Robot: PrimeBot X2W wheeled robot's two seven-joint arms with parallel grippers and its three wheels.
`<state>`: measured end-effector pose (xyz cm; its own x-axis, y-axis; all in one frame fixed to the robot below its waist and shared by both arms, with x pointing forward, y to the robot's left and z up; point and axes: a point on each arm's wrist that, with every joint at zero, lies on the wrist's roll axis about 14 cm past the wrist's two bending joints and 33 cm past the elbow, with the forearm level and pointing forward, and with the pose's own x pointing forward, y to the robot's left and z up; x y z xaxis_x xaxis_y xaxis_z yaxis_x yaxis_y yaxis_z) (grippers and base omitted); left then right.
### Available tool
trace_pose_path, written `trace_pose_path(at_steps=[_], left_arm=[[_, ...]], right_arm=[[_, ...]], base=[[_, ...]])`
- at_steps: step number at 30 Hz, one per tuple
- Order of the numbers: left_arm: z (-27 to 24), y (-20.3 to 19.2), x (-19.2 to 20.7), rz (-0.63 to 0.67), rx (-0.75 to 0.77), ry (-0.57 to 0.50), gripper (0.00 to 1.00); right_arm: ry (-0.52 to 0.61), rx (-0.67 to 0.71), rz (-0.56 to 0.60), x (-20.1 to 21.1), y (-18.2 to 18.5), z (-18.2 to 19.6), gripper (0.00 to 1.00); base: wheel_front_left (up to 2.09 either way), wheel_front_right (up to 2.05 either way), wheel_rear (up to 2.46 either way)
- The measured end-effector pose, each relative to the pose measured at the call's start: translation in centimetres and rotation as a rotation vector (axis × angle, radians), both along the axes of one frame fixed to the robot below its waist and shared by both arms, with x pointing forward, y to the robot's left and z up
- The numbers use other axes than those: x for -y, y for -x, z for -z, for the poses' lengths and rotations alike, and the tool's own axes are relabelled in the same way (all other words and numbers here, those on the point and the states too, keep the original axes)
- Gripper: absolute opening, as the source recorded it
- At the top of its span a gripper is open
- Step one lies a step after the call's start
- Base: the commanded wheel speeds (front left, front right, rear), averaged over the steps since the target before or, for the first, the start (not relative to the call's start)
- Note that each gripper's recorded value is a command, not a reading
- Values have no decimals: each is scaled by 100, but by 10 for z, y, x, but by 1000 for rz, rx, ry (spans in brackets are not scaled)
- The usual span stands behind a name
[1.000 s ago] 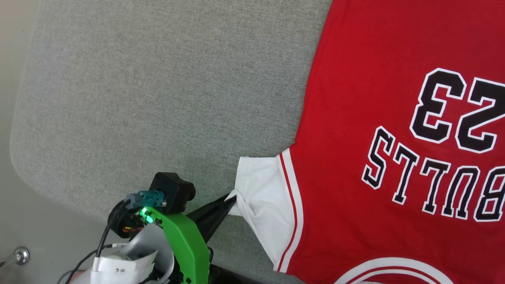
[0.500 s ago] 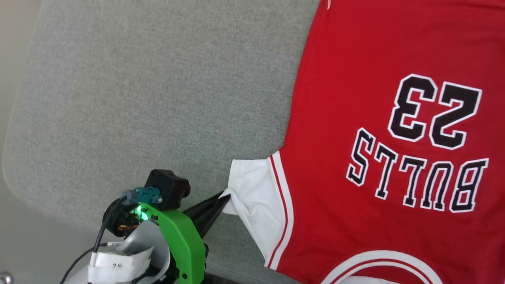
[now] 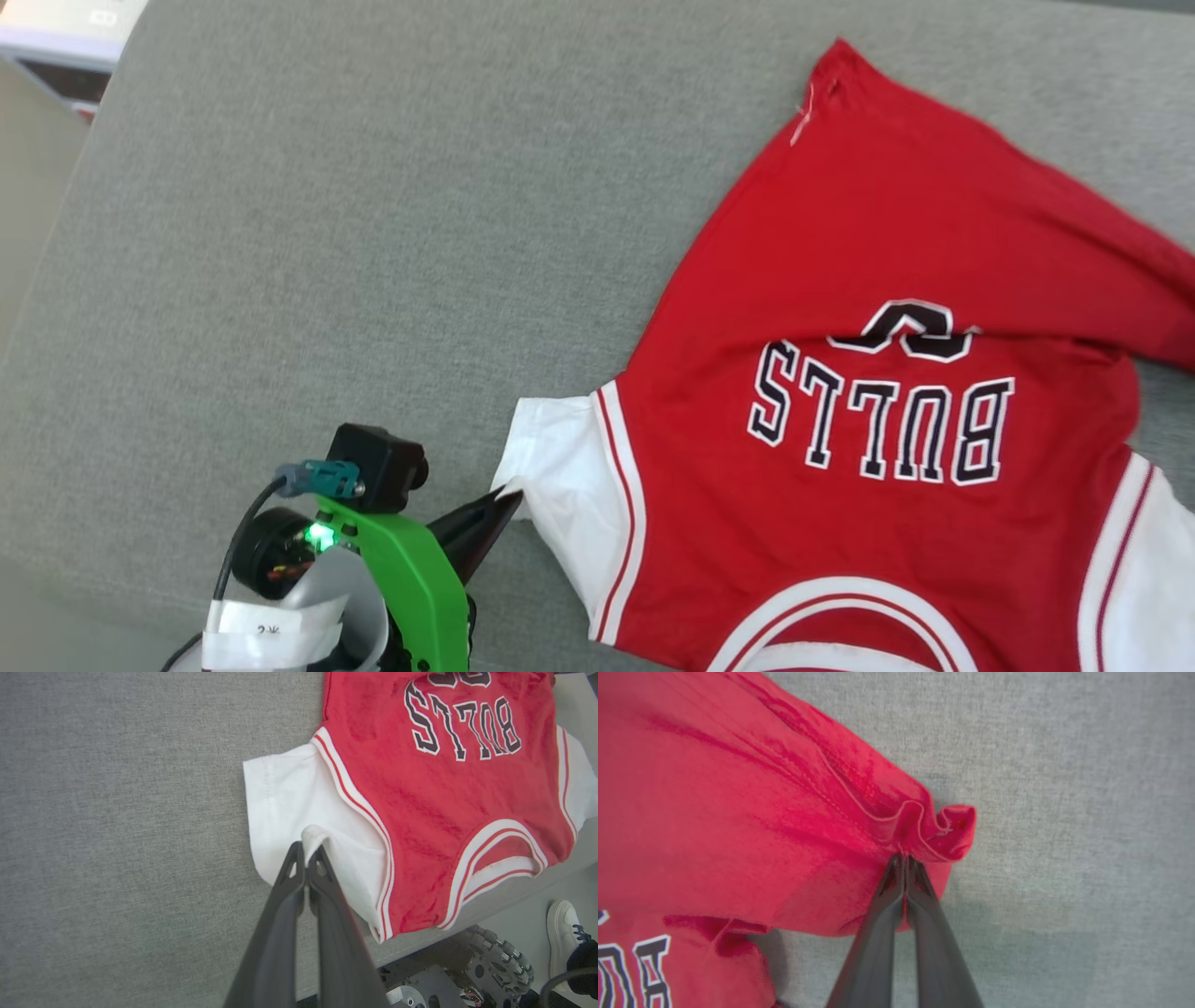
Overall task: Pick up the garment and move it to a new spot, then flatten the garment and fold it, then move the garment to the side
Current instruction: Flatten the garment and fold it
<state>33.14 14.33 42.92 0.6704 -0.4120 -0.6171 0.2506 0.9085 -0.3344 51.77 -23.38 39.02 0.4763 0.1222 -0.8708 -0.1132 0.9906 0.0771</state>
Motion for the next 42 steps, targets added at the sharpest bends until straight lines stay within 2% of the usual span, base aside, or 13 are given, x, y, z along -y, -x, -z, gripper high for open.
trace_pose_path(at_steps=[6, 14, 22, 27, 33, 34, 35, 36, 42], left_arm=[[-10, 8, 7, 3, 45, 21, 0], [-28, 7, 25, 13, 133, 66, 0], [-49, 2, 44, 15, 233, 131, 0], [-55, -2, 55, -1, 258, 183, 0], [-57, -10, 50, -41, 265, 202, 0], [-56, -11, 50, -41, 264, 202, 0], [-56, -11, 50, -41, 262, 202, 0], [-56, -12, 49, -42, 263, 201, 0], [-57, -12, 48, -40, 269, 193, 0]], right_arm=[[-2, -8, 28, 20, 57, -6, 0], [-47, 73, 128, 48, 120, -27, 0], [-73, 91, 214, 61, 181, -25, 0], [-108, 75, 255, 57, 204, -15, 0], [-115, 69, 257, 52, 205, -8, 0], [-116, 65, 255, 51, 205, -7, 5], [-114, 62, 250, 50, 205, -6, 27], [-110, 61, 243, 50, 204, -7, 100], [-85, 110, 178, 47, 186, -23, 100]], base=[[0, 0, 0], [0, 0, 0], [0, 0, 0], [0, 0, 0], [0, 0, 0], [0, 0, 0], [0, 0, 0], [0, 0, 0], [0, 0, 0]])
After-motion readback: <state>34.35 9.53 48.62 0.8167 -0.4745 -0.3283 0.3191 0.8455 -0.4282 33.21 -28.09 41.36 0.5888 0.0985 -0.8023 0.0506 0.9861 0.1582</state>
